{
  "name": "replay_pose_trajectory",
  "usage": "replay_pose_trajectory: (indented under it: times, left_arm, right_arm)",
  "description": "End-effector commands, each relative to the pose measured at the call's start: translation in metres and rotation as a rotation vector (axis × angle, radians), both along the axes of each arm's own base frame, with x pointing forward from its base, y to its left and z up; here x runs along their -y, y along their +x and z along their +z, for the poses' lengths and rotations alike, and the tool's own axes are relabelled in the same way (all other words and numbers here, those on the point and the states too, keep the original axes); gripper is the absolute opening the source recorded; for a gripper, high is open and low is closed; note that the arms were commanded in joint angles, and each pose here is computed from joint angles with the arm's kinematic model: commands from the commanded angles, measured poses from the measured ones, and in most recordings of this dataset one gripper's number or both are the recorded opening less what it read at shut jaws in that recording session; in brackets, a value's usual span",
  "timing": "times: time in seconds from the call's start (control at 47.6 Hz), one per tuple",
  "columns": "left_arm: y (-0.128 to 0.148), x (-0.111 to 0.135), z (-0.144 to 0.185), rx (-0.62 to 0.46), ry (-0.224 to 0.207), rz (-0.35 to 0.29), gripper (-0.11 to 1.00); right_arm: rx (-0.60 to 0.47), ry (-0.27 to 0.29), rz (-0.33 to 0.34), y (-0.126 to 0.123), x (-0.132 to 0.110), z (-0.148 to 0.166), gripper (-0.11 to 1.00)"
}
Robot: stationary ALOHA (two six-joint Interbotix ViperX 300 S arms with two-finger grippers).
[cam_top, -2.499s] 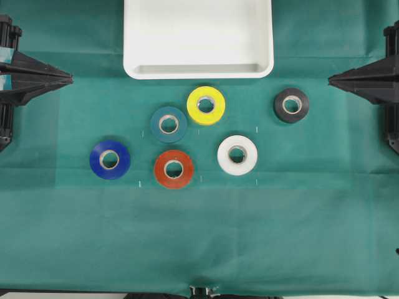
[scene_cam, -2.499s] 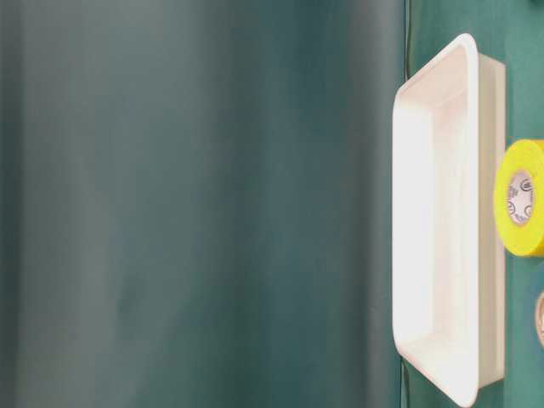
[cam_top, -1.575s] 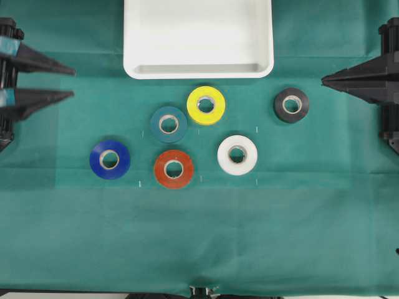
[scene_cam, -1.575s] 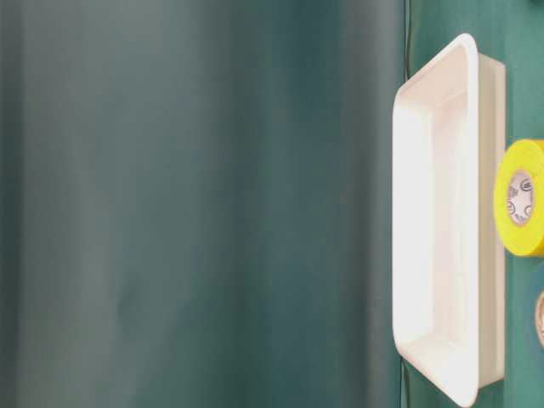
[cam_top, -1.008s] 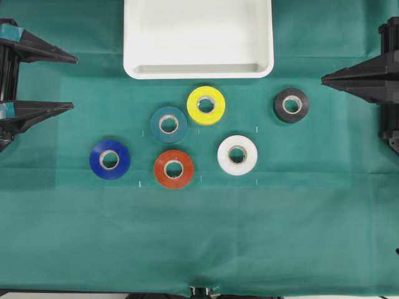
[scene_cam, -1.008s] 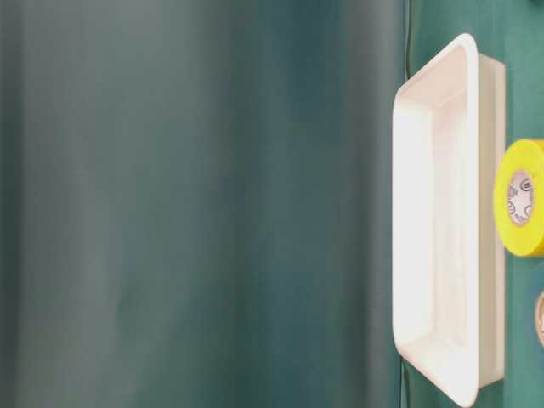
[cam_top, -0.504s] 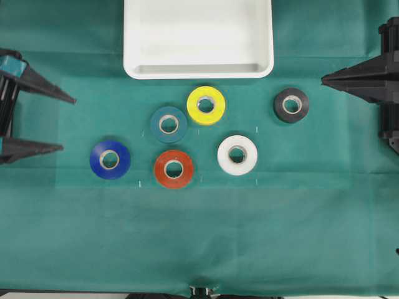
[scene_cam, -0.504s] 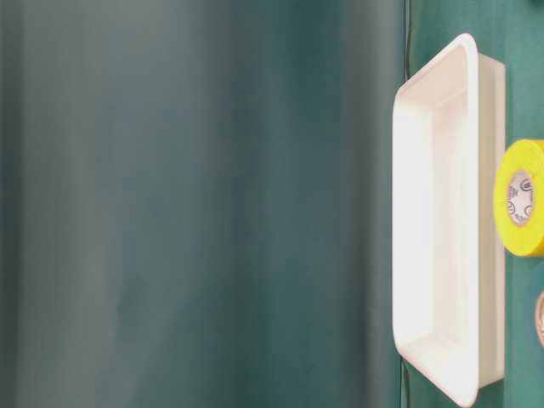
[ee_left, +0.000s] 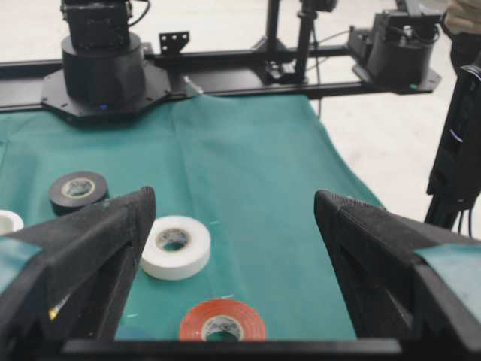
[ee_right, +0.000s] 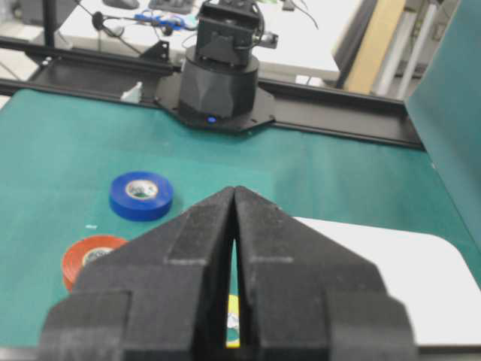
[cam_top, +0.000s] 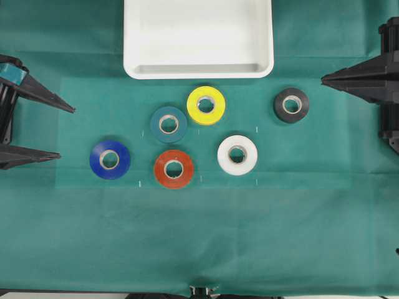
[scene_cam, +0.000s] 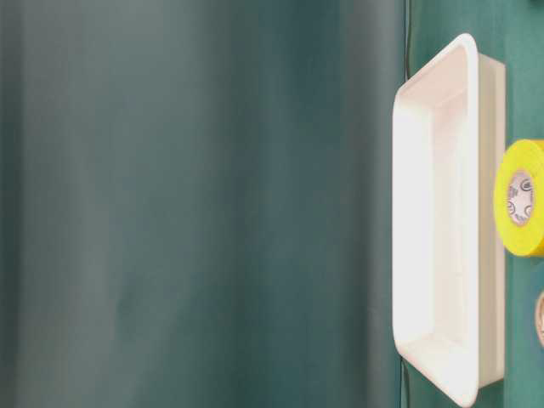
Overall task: Pick up the tape from a random location and place it into the white case.
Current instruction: 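Open the left gripper and move it toward the blue tape roll, then lower the left gripper over the blue tape roll's center hole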
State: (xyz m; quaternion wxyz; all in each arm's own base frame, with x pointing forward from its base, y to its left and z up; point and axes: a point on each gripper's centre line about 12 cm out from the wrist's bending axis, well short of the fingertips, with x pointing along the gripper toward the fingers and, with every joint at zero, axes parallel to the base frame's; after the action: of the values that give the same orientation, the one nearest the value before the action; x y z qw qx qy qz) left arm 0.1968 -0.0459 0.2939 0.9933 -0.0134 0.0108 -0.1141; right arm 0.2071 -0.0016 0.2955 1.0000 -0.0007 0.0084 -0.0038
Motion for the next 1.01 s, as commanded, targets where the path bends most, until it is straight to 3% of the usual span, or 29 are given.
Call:
replay_pose_trajectory:
  times: [0.0,0.315,0.987]
  left_arm:
    - [0.002,0.001,0.004,0.009,-0.004,-0.003,0.97]
    - [0.004,0.002,0.007,-0.095,0.011,-0.003,0.97]
    - [0.034,0.01,-0.004,-0.685,0.15,-0.006,0.97]
  right_arm:
    - [0.02,-0.002,-0.001,0.002,0.0,0.009,0.0]
    - [0.017,-0.002,-0.001,0.002,0.0,0.009,0.0]
    - [0.015,0.001,-0.001,0.003,0.0,0.009,0.0]
